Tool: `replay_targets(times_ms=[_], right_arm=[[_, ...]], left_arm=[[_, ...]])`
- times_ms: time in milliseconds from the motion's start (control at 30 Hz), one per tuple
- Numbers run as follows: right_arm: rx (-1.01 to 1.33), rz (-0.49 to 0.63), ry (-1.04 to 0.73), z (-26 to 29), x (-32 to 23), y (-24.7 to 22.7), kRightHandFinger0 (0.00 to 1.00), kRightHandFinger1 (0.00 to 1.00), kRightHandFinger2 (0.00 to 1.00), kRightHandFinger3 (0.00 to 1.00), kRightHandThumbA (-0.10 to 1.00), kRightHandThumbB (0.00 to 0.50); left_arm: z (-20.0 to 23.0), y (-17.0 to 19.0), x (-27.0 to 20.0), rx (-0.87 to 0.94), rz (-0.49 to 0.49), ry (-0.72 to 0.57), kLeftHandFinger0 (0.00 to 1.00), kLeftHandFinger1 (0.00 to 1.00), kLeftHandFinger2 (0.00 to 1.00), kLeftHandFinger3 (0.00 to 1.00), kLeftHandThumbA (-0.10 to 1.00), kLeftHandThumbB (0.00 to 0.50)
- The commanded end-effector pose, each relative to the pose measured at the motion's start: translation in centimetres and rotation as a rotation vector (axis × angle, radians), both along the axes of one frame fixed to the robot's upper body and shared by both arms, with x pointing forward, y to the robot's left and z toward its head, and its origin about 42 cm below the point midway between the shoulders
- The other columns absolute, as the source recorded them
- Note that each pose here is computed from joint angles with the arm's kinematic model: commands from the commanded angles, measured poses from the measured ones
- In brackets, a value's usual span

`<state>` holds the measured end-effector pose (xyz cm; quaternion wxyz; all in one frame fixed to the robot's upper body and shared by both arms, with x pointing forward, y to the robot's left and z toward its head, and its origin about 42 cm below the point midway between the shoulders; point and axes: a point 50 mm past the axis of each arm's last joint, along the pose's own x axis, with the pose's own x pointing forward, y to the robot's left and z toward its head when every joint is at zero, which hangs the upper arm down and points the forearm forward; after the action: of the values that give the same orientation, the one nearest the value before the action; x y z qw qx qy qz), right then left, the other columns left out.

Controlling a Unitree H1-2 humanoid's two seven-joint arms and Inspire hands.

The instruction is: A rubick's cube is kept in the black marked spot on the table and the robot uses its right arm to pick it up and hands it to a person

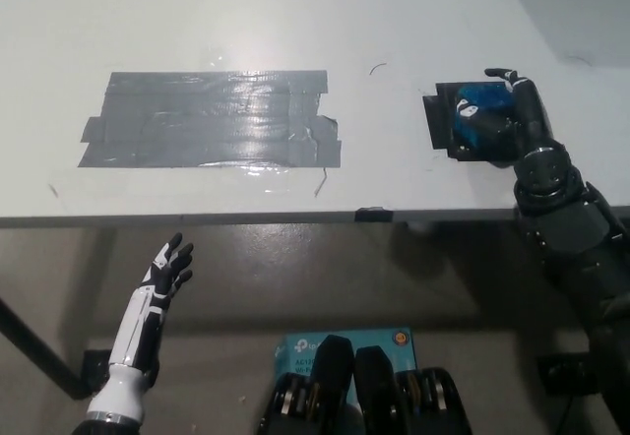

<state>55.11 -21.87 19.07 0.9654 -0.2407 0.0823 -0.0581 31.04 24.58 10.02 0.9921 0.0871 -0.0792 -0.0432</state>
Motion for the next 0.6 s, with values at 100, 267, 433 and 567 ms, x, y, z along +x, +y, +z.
replay_targets(times_ms=[100,267,433,567], right_arm=[[0.159,-0.049,-0.007,-2.4,-1.5,-0.1,0.12,0.62,0.89,0.82,-0.1,0.154],[0.33,-0.074,-0.181,1.9,-1.0,0.0,0.12,0.6,0.89,0.84,-0.1,0.182],[0.484,-0.06,-0.374,7.1,-2.4,0.1,0.04,0.53,0.81,0.77,-0.1,0.186],[0.61,-0.052,-0.427,10.0,-3.6,0.2,0.0,0.46,0.78,0.73,-0.1,0.171]], left_arm=[[1.4,0.1,0.6,0.017,-0.02,-0.066,1.0,1.0,1.0,1.0,1.0,0.191],[1.4,0.2,0.6,0.019,-0.017,-0.065,1.0,1.0,1.0,1.0,1.0,0.187],[1.5,0.2,0.6,0.013,-0.018,-0.062,1.0,1.0,1.0,1.0,0.99,0.179],[1.5,0.2,0.6,0.012,-0.019,-0.066,1.0,1.0,1.0,1.0,0.99,0.172]])
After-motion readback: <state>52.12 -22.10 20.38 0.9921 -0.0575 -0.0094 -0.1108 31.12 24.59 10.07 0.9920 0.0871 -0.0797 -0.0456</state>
